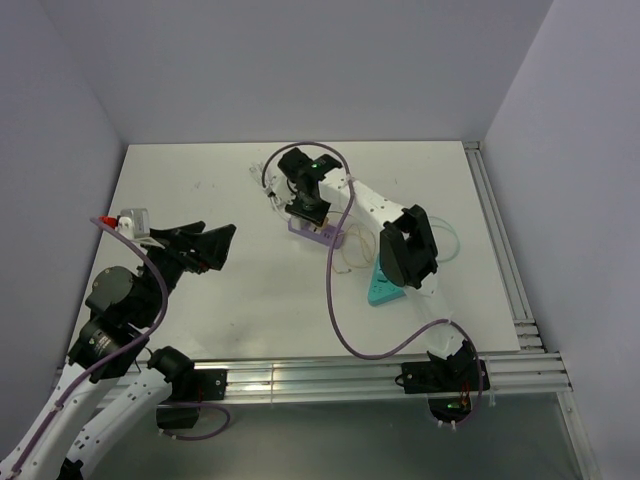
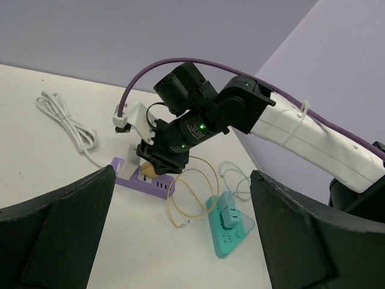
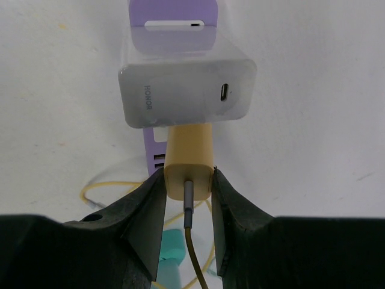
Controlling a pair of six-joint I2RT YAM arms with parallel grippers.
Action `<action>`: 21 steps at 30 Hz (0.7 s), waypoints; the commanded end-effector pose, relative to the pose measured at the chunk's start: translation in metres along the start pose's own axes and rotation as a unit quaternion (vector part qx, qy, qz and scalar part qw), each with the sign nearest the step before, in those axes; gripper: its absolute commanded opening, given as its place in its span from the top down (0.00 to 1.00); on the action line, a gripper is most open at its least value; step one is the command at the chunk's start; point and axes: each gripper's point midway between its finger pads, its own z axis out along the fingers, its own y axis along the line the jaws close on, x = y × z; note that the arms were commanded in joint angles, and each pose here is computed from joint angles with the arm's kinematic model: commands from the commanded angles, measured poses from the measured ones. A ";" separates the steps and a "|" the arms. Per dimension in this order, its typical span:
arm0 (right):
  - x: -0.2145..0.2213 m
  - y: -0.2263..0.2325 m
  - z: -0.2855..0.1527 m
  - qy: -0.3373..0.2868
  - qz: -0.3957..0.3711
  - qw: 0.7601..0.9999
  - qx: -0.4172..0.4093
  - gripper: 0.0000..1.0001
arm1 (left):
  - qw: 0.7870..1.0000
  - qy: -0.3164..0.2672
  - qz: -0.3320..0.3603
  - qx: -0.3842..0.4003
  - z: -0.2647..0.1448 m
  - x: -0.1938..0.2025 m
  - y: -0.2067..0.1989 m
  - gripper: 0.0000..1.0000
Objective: Insert the plug
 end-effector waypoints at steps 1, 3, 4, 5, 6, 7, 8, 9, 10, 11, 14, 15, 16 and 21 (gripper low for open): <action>-0.022 0.052 -0.003 -0.034 -0.031 0.995 -0.089 1.00 | 1.000 -0.008 0.012 -0.004 -0.002 -0.003 0.002 0.00; -0.017 0.063 -0.006 -0.027 -0.029 0.994 -0.105 1.00 | 1.000 -0.007 0.012 -0.001 -0.002 -0.003 0.001 0.00; -0.015 0.069 -0.007 -0.023 -0.025 0.993 -0.113 1.00 | 1.000 -0.006 0.010 -0.001 -0.003 -0.002 0.002 0.00; -0.008 0.075 -0.004 -0.013 -0.023 0.992 -0.120 1.00 | 1.000 -0.006 0.009 0.000 -0.003 -0.002 0.001 0.00; -0.007 0.077 -0.008 -0.013 -0.022 0.992 -0.122 1.00 | 1.000 -0.006 0.008 0.001 -0.003 -0.002 0.001 0.00; -0.007 0.085 -0.010 -0.012 -0.023 0.992 -0.127 1.00 | 1.000 -0.004 0.007 0.002 -0.003 0.000 0.001 0.01; -0.002 0.091 -0.008 -0.003 -0.023 0.991 -0.132 1.00 | 1.000 -0.004 0.006 0.002 -0.004 -0.001 0.001 0.00; -0.002 0.094 -0.012 -0.002 -0.024 0.991 -0.131 1.00 | 1.000 -0.004 0.005 0.002 -0.005 0.000 0.001 0.00; 0.000 0.097 -0.012 0.002 -0.021 0.991 -0.130 1.00 | 1.000 -0.005 0.006 0.002 -0.005 -0.001 0.001 0.00; 0.001 0.103 -0.014 0.007 -0.027 0.991 -0.127 1.00 | 1.000 -0.006 0.006 0.000 -0.006 -0.001 0.002 0.01; 0.009 0.119 -0.016 0.022 -0.030 0.991 -0.130 1.00 | 1.000 -0.009 0.009 -0.003 -0.008 -0.003 0.003 0.01; 0.010 0.123 -0.017 0.024 -0.031 0.991 -0.131 1.00 | 1.000 -0.010 0.009 -0.002 -0.009 -0.004 0.003 0.01; 0.012 0.126 -0.018 0.029 -0.028 0.990 -0.132 1.00 | 1.000 -0.011 0.010 -0.003 -0.010 -0.005 0.003 0.01; 0.012 0.147 -0.010 0.054 -0.049 0.989 -0.129 1.00 | 1.000 -0.010 0.012 -0.005 -0.011 -0.004 0.004 0.00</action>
